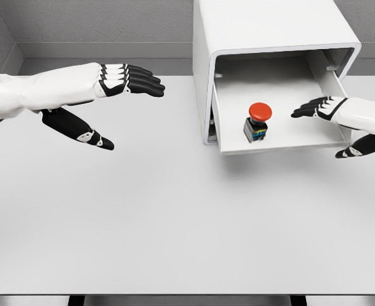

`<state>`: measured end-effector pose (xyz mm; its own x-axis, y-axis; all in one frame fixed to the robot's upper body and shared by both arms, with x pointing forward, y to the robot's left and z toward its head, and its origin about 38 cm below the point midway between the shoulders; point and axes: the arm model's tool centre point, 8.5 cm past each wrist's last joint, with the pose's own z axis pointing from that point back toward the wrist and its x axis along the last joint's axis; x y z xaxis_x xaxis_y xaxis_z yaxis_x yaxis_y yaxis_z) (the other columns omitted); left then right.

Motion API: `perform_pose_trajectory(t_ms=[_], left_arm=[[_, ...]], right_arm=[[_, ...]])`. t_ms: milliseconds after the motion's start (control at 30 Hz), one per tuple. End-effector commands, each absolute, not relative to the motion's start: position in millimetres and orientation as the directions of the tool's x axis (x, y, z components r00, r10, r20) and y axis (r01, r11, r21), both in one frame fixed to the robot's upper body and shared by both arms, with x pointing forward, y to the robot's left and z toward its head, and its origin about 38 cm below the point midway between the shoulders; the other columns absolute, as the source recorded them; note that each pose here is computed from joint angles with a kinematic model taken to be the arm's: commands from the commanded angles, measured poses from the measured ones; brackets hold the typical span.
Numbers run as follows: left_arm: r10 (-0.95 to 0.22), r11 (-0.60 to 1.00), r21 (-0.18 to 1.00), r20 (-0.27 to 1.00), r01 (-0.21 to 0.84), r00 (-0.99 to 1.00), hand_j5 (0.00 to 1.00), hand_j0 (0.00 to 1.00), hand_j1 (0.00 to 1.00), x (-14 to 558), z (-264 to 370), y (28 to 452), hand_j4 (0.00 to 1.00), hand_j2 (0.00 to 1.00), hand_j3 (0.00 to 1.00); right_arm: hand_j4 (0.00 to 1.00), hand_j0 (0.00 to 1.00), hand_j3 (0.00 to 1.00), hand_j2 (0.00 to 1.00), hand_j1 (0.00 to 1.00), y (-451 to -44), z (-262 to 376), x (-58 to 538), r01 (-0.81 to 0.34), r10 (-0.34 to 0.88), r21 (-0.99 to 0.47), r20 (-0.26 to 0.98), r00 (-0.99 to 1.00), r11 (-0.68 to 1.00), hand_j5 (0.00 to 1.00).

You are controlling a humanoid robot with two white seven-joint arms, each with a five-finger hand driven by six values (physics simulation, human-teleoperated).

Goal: Slide open multi-storey tabletop storage cabinets and put open load switch and slide close multi-storey tabletop storage cabinets

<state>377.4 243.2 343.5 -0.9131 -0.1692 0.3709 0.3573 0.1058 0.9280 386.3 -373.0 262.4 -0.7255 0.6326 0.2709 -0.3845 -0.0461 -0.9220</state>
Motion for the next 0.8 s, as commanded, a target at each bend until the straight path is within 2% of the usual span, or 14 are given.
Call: perform_pose_trajectory(t_ms=[0,267,767], left_arm=[[-0.168,0.112,0.926,0.377,0.362,-0.911,1.00,1.00,1.00,377.5,344.3,243.7,1.00,1.00,1.00],[-0.169,0.112,0.925,0.378,0.363,-0.910,1.00,1.00,1.00,377.4,343.7,243.7,1.00,1.00,1.00],[-0.177,0.108,0.925,0.378,0.363,-0.909,1.00,1.00,1.00,377.2,343.6,246.5,1.00,1.00,1.00]], right_arm=[[1.00,1.00,1.00,1.00,1.00,-371.6,261.2,387.4,-0.384,0.632,-0.922,0.273,-0.725,-0.043,1.00],[1.00,1.00,1.00,1.00,1.00,-369.4,278.0,392.3,-0.337,0.628,-0.940,0.234,-0.742,-0.048,1.00],[1.00,1.00,1.00,1.00,1.00,-338.3,283.7,408.9,-0.254,0.586,-0.964,0.161,-0.794,-0.080,1.00]])
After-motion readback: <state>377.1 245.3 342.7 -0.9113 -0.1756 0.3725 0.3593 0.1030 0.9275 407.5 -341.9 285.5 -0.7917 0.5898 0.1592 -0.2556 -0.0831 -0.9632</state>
